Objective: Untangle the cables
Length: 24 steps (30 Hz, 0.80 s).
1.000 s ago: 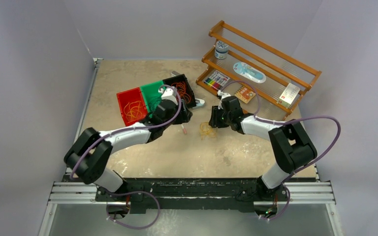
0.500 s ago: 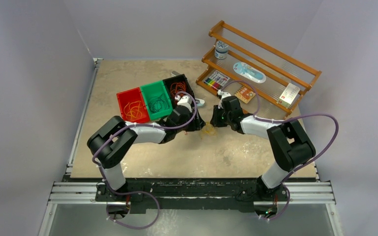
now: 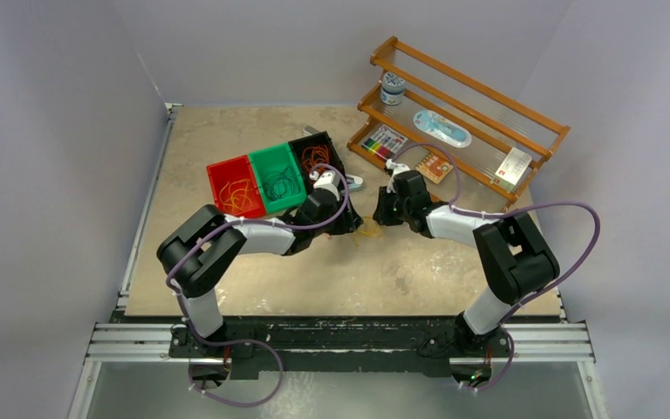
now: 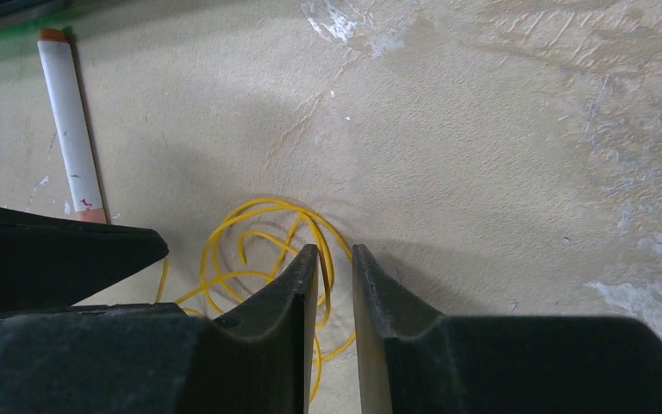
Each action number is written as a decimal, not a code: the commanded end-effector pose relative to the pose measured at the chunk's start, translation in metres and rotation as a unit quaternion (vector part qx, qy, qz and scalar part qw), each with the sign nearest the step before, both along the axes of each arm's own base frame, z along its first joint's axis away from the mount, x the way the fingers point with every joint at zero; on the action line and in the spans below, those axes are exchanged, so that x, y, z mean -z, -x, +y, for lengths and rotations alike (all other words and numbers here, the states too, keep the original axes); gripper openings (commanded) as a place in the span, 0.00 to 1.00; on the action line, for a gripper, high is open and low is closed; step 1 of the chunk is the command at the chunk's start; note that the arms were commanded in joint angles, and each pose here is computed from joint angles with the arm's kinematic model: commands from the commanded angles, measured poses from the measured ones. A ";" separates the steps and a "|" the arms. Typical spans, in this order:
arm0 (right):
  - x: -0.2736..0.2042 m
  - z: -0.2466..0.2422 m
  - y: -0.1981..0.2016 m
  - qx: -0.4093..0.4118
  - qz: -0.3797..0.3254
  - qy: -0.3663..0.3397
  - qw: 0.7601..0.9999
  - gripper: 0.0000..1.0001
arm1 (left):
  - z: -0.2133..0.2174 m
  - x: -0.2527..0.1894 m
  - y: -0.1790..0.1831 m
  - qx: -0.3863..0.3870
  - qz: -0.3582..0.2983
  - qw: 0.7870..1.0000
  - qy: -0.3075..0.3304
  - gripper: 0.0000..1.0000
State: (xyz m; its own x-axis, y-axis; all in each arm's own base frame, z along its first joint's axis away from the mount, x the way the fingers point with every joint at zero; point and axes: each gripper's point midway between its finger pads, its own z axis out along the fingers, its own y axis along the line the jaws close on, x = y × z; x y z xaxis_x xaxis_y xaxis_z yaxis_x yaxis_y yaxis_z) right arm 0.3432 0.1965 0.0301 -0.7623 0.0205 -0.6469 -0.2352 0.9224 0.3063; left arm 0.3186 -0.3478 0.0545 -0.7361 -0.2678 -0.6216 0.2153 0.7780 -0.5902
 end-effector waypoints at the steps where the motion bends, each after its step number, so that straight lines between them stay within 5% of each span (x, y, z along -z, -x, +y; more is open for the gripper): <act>1: -0.009 0.000 -0.006 -0.002 -0.020 -0.006 1.000 0.23 | -0.004 -0.029 -0.001 0.016 -0.038 0.999 0.023 0.45; 10: -0.009 0.002 -0.005 -0.007 -0.019 -0.009 1.000 0.23 | -0.001 -0.048 -0.005 0.083 -0.112 0.989 -0.049 0.50; 24: -0.011 0.003 -0.004 -0.011 -0.019 -0.010 1.000 0.22 | -0.012 -0.022 -0.010 0.148 -0.112 0.976 -0.112 0.47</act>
State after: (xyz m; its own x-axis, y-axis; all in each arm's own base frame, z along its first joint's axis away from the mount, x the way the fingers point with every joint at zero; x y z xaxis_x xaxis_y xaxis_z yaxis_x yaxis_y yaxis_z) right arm 0.3423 0.1977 0.0298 -0.7622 0.0186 -0.6471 -0.2421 0.9189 0.3115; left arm 0.3238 -0.3506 0.0744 -0.6234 0.0580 -0.7798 0.5078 0.7884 -0.3473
